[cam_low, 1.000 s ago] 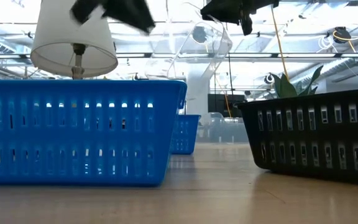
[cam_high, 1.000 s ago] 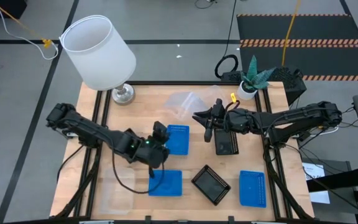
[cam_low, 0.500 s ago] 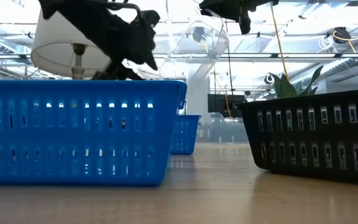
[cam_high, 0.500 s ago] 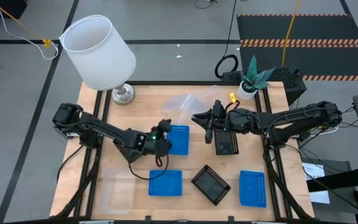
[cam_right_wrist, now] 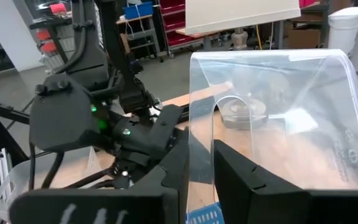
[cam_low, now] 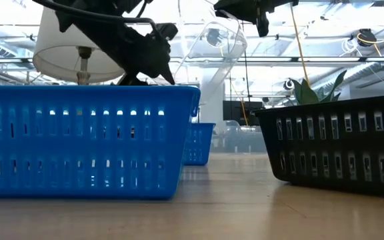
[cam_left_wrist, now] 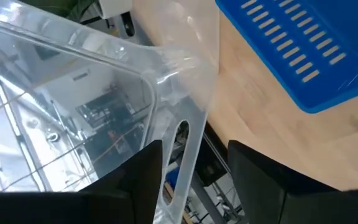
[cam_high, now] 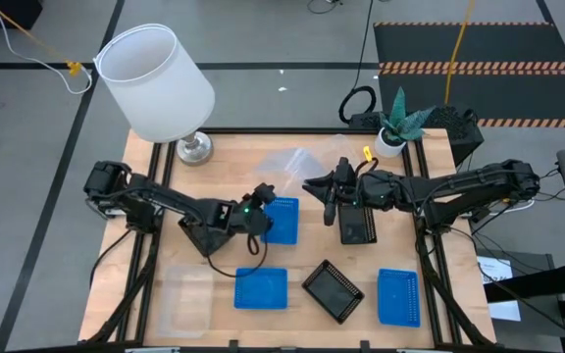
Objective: Stack baskets by color
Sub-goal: Stack the top left transparent bin on the bottom transparent bin
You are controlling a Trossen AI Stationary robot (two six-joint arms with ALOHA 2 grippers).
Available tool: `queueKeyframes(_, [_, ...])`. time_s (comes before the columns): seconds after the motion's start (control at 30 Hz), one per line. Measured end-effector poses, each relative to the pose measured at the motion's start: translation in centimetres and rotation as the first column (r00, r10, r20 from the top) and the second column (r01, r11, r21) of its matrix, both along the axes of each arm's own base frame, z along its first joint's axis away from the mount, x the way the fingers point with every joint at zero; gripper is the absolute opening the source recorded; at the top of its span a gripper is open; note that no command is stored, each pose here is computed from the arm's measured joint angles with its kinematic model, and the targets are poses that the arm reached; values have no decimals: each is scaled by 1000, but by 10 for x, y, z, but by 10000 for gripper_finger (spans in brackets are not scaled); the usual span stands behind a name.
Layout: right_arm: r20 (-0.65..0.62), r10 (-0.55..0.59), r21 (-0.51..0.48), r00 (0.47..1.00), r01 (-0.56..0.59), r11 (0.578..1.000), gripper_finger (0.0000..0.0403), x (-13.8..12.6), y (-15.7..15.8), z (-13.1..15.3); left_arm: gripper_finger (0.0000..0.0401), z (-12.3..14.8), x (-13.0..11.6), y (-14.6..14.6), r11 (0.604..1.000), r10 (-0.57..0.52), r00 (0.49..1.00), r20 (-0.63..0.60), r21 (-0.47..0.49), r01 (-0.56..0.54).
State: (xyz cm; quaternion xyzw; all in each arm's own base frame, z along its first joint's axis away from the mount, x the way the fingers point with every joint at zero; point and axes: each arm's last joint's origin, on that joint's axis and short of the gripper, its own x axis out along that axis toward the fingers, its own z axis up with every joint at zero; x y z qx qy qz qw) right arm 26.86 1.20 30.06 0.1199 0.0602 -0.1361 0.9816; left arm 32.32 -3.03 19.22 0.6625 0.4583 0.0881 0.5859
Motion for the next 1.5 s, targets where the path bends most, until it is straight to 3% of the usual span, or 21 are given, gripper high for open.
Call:
queueKeyframes(0.2, [0, 0, 0, 1000, 0, 1000, 54, 0, 0, 0, 173, 0, 2, 12, 1000, 9, 1000, -6, -6, -9])
queueKeyframes(0.7, [2, -1, 8, 1000, 1, 1000, 55, 0, 0, 0, 13, 0, 3, 16, 999, 1, 1000, 13, -49, 0])
queueKeyframes(1.1, [5, 0, 3, 1000, 0, 1000, 57, 0, 0, 1, 7, 0, 1, -4, 995, -14, 998, 65, -94, 20])
queueKeyframes(1.27, [-12, 6, -37, 1000, -6, 999, 101, 0, 0, 0, 4, -2, -2, -13, 989, 16, 995, 100, -150, 0])
queueKeyframes(1.5, [-21, 32, -75, 999, -34, 997, 213, -6, 0, 4, 4, -5, -6, -22, 975, 72, 986, 153, -219, -38])
